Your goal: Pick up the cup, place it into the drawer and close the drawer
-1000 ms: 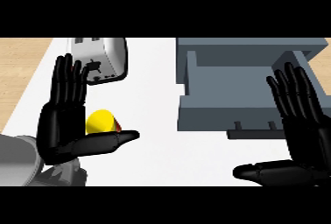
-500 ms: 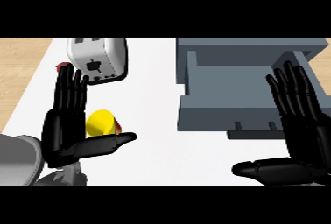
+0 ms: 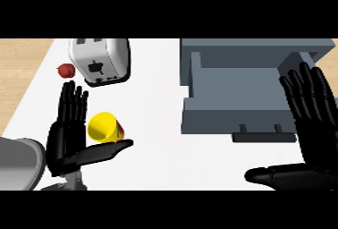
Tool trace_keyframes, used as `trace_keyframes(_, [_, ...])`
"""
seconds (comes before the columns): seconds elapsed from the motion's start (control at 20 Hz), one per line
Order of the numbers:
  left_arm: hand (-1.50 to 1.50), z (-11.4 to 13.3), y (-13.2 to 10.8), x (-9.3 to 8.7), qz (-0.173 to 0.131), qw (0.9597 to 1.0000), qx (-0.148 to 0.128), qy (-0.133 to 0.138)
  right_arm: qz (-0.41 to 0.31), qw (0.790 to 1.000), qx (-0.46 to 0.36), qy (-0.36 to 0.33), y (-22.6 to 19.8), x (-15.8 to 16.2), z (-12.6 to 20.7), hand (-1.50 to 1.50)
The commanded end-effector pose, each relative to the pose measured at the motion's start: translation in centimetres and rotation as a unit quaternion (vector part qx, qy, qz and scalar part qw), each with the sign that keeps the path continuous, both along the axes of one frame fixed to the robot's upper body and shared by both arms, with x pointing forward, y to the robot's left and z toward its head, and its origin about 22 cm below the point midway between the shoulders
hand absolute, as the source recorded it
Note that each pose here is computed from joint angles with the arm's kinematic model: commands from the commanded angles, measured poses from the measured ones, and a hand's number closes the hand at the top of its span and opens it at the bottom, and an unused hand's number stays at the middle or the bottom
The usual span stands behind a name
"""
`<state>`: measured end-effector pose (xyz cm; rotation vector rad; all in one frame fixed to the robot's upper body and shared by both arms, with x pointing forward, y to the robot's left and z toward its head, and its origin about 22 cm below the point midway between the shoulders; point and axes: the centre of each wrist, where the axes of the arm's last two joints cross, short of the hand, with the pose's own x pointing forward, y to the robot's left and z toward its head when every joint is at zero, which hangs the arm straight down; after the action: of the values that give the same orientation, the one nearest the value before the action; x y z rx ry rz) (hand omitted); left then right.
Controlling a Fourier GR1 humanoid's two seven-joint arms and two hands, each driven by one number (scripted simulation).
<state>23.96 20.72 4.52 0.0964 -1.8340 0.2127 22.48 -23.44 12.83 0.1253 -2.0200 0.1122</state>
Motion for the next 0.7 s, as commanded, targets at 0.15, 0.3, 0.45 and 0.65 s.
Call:
trace_keyframes(0.15, [-1.5,-2.9,2.0,-0.2,0.029,0.9992,0.001,0.027,-0.003,1.0,0.005,0.006,0.5,-0.7,0.8,-1.5])
trace_keyframes(0.3, [-1.5,-5.7,1.2,-1.0,0.037,0.9987,0.02,0.03,0.009,1.0,-0.009,0.008,0.5,-0.3,0.2,-1.5])
trace_keyframes(0.45, [-1.5,-6.8,4.5,-1.9,0.028,0.9991,0.015,0.03,0.011,1.0,-0.007,0.012,-1.2,0.4,1.7,-1.5])
trace_keyframes(0.65, [-1.5,-7.5,3.3,-0.2,0.027,0.9984,0.007,0.049,0.005,1.0,0.003,0.011,-0.1,1.5,0.9,-1.5])
